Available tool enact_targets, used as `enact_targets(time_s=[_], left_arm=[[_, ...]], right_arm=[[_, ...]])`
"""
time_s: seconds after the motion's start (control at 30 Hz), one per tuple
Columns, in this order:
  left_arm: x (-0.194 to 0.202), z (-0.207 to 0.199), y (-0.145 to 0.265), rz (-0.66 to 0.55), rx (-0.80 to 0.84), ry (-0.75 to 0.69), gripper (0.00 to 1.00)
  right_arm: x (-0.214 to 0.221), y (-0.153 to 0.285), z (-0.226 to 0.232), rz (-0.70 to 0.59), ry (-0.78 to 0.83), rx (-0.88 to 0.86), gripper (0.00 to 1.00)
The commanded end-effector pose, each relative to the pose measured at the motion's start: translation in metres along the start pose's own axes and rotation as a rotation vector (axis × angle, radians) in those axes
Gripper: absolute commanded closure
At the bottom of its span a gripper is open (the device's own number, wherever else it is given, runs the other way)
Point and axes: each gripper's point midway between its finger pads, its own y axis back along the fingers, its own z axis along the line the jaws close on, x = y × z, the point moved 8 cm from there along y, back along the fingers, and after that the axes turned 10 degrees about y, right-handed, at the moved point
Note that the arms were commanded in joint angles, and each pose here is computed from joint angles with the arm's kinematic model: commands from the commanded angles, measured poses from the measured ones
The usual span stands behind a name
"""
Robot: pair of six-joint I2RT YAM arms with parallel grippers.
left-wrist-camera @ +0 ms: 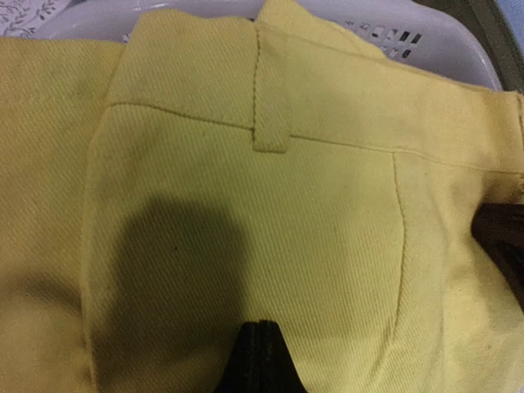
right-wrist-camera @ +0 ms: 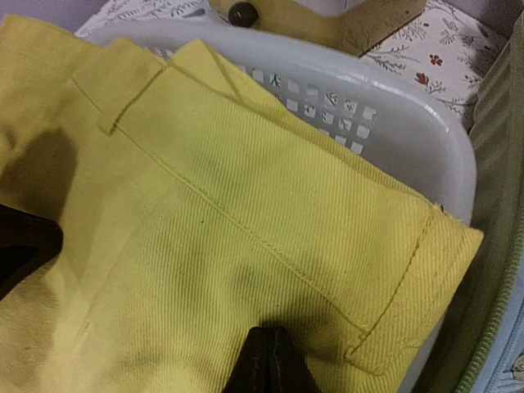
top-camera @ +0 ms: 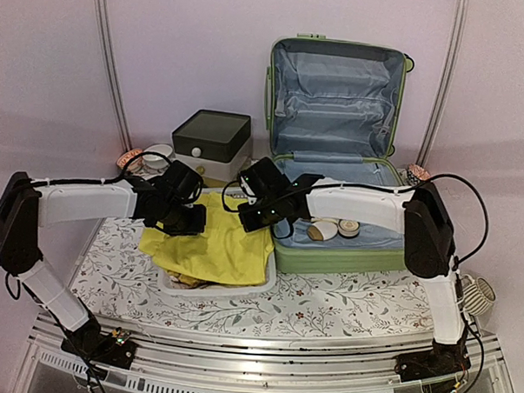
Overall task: Open, take out, and arrange the luggage
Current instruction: Adjust the clothes in the bin.
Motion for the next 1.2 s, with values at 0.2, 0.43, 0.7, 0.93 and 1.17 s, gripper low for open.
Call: enact_targets(time_s=[0.2, 0.43, 0.7, 0.93, 1.17], left_arm=[[0.009, 0.002, 0.002, -0.055, 0.055, -0.040, 1.00], [0.006, -0.020, 0.061, -0.078, 0.303, -0.114, 0.95], [0.049, -0.017, 0.092, 0.085, 0.416, -0.174, 0.93], [0.068, 0.003, 0.086, 0.114, 0.294, -0.105, 0.93], [0.061, 0.012, 0.076, 0.112, 0.066, -0.092, 0.97]], right_arm=[[-0.012, 0.051, 0.003, -0.129, 0.013, -0.100, 0.96], [-0.024, 0.126, -0.003, -0.225, 0.071, -0.152, 0.83], [0.010, 0.166, -0.026, -0.126, 0.159, -0.067, 0.71], [0.033, 0.175, -0.049, -0.089, 0.153, 0.028, 0.65], [0.033, 0.175, -0.058, -0.094, 0.137, 0.107, 0.65]])
